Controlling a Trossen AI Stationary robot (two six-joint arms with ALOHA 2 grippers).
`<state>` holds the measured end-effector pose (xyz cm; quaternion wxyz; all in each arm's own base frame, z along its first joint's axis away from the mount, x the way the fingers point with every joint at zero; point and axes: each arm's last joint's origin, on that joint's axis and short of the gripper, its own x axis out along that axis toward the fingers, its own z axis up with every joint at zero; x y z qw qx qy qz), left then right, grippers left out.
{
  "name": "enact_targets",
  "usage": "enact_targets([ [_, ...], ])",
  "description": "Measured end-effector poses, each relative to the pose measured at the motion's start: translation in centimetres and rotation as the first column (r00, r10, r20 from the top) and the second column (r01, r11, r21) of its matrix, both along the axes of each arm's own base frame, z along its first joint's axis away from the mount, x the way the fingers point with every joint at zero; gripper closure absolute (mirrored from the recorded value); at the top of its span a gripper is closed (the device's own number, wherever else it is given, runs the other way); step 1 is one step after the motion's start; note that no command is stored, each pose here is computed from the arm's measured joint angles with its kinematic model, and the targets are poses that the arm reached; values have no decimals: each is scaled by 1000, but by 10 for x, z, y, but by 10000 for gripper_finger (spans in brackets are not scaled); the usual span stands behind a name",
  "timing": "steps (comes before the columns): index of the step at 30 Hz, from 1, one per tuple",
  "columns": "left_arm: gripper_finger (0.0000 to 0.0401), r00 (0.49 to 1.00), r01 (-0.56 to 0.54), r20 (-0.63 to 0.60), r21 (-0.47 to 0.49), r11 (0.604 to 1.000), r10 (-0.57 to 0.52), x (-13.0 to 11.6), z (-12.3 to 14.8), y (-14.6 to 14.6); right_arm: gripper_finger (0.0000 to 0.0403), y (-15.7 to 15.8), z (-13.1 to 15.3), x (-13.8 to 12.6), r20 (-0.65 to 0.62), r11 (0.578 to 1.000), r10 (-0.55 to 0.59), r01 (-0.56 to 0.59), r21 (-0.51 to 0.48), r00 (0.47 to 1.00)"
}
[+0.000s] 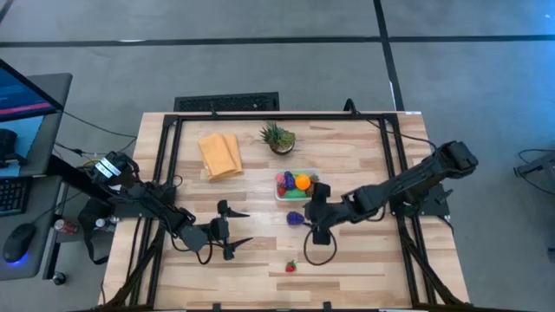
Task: Pick and placing Produce into tupperware
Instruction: Put the purple grapes into the transparent container
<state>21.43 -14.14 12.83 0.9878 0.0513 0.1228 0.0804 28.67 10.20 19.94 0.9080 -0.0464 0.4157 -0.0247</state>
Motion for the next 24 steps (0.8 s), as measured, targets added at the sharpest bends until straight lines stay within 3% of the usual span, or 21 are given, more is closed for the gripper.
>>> enact_targets([
  [12,65,999,-22,-49,38,999,23,-2,-6,2,159,12,-50,16,-31,996,-58,56,-76,998],
  [24,65,997,-62,-42,55,997,65,-2,-6,3,159,15,-52,23,17,998,-50,51,-28,999],
])
